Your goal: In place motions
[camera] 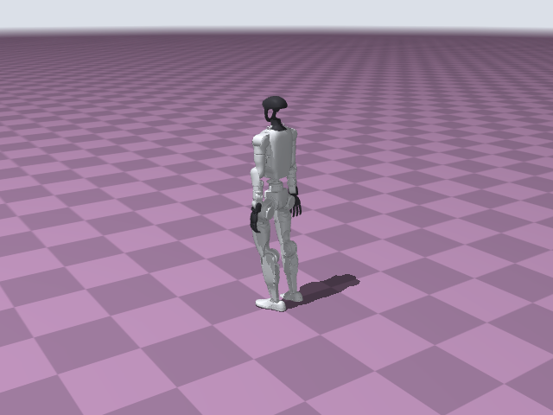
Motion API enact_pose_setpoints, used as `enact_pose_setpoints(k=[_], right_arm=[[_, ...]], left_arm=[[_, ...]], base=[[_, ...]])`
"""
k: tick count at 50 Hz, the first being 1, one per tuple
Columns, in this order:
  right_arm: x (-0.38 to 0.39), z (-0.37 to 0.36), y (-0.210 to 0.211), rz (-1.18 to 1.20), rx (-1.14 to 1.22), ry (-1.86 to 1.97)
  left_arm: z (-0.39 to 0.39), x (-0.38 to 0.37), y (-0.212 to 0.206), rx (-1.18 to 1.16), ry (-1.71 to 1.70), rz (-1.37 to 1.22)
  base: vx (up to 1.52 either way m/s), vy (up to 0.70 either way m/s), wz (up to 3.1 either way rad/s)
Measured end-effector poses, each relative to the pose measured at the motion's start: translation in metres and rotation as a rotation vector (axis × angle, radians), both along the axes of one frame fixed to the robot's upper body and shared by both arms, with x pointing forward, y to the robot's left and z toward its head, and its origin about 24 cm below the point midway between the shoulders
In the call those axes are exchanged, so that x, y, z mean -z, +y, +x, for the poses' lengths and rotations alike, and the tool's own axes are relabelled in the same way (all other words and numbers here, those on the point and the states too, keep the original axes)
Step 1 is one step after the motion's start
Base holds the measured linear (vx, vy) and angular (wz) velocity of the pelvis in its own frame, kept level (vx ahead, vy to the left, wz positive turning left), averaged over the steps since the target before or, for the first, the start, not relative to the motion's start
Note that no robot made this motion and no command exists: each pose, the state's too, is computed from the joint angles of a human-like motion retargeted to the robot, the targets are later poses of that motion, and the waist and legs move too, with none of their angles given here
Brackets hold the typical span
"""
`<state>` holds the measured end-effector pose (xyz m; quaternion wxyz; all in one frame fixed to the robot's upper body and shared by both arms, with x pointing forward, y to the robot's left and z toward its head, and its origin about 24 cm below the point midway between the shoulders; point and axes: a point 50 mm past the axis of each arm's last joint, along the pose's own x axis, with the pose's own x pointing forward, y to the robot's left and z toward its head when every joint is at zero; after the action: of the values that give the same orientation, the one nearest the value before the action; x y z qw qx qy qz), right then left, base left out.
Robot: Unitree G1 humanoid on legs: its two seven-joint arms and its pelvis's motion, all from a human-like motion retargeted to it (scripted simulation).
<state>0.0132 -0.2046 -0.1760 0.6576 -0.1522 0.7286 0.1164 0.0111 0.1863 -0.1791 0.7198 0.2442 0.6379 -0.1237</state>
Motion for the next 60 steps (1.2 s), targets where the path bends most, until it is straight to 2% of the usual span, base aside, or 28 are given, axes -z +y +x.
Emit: enact_pose_setpoints(k=[60], right_arm=[[0.0004,-0.0029,0.0023,0.003,0.001,0.009]], left_arm=[[-0.003,0.0002,-0.002,-0.002,0.009,0.002]], base=[[0.0,0.0,0.0]])
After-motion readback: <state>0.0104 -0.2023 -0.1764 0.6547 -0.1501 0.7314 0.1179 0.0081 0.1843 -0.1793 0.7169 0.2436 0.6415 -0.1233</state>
